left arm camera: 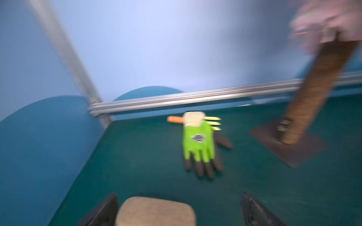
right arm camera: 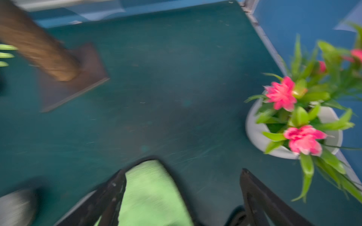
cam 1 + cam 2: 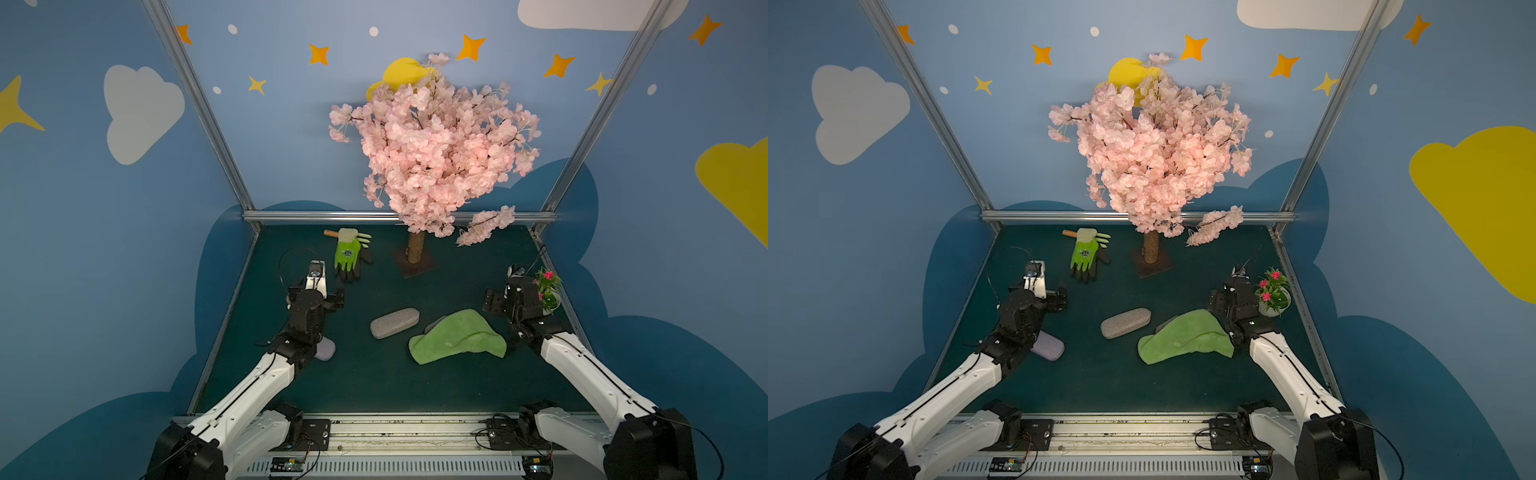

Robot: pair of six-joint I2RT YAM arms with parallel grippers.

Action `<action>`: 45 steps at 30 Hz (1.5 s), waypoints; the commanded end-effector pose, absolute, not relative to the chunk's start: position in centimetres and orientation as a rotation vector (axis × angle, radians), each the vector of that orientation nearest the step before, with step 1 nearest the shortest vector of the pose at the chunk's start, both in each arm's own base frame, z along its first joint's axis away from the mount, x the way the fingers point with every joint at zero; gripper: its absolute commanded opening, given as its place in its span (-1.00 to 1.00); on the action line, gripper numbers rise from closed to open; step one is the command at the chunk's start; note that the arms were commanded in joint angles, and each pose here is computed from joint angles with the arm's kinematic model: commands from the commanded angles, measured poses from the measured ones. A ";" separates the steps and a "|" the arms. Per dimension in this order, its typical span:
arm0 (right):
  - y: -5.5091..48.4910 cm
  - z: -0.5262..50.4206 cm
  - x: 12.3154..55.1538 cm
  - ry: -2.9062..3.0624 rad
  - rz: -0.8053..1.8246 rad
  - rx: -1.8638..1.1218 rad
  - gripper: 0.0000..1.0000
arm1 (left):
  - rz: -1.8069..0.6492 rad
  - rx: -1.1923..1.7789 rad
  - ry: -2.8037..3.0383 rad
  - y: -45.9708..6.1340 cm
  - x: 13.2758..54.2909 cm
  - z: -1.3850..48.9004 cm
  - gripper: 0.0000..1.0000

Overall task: Wipe the eyeglass case
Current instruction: Reset both arms

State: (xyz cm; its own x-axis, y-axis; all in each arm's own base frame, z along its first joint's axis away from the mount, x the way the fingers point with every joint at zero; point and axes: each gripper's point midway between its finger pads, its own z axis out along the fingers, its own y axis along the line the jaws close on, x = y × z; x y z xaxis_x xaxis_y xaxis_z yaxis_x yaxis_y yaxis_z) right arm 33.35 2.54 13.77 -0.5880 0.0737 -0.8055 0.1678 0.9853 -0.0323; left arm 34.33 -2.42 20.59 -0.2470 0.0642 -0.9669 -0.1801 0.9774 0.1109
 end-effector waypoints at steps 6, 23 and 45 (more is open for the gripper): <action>-3.0 13.2 36.8 1.964 -0.427 0.263 0.82 | 0.414 -0.509 1.740 7.3 32.9 15.6 0.96; 2.0 10.6 39.3 1.892 -0.175 -0.046 0.83 | 0.142 -0.124 1.881 2.1 39.4 8.8 1.00; -0.3 9.5 39.1 1.872 -0.091 0.071 0.95 | 0.109 -0.143 1.898 2.3 39.1 8.6 1.00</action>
State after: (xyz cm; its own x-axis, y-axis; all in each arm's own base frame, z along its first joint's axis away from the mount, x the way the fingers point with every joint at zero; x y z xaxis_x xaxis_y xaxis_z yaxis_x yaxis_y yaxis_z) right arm 39.09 -0.47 9.27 -0.3174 -0.0009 -0.9483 0.1021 0.9942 -0.0352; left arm 38.87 2.52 8.32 -0.3384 -0.0527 -0.9395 -0.1649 0.9863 0.0041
